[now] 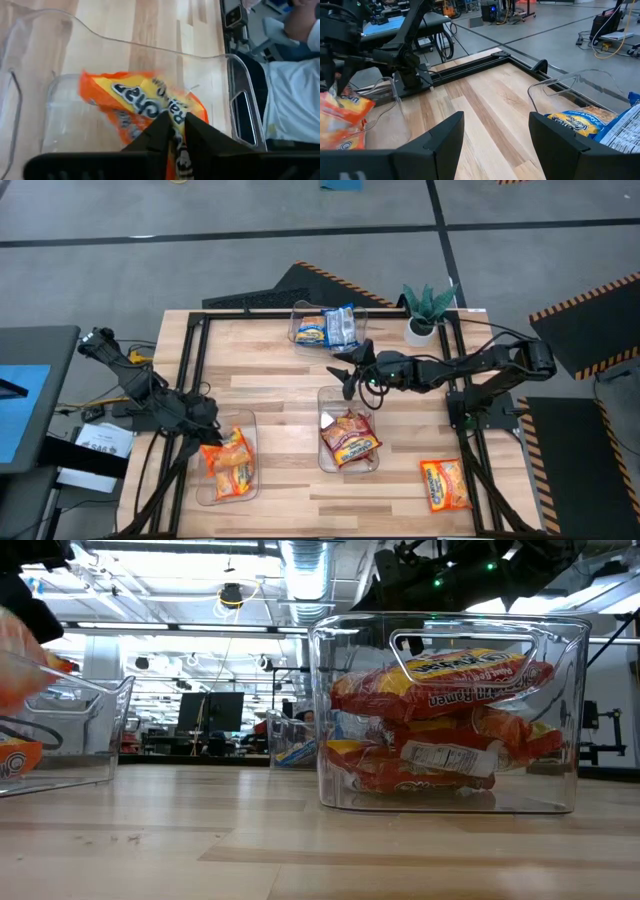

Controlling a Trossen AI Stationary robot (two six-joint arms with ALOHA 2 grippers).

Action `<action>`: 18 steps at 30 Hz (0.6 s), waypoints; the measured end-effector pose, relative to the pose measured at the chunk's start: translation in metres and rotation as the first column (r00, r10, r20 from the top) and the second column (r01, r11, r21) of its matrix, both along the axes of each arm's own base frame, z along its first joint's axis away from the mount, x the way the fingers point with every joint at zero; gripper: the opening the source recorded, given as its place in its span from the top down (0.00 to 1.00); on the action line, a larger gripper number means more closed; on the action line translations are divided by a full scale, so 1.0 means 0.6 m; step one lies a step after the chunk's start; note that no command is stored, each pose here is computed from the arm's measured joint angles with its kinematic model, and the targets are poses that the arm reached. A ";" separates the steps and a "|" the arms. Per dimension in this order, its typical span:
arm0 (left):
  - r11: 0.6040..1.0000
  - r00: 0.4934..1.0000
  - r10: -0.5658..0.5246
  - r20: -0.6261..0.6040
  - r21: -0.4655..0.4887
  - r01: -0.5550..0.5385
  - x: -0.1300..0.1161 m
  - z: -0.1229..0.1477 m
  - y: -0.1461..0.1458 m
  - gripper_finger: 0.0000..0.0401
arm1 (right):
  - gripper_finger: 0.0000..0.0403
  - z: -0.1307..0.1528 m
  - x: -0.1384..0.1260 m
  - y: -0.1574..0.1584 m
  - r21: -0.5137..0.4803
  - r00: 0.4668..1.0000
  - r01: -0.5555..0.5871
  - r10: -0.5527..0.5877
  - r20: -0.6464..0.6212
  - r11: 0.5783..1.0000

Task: Sort Maruchan noodles
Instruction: Put the top orange noodle pack into the left transparent bin, then put the orange noodle pack into the left transparent bin

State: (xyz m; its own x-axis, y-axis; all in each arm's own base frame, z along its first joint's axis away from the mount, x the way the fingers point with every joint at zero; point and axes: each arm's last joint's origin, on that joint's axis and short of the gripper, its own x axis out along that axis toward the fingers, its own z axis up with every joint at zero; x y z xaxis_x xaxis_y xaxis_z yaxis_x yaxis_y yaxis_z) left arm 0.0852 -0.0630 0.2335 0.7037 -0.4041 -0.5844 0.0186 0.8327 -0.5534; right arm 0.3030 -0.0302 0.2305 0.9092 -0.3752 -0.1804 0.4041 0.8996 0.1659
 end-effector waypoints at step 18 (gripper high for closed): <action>0.776 0.850 0.111 0.516 0.489 -0.398 0.037 0.048 0.033 0.55 | 0.38 0.016 -0.008 -0.005 -0.036 1.000 0.006 -0.006 0.018 0.999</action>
State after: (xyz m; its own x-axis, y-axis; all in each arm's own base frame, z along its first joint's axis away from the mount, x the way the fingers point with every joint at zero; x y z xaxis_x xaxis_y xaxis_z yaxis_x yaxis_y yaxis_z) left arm 0.1074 -0.0433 0.2624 0.9609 0.1274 -0.2457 -0.1245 0.9918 0.0275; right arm 0.2980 -0.0335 0.2400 0.9100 -0.3865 -0.1503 0.4067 0.9026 0.1409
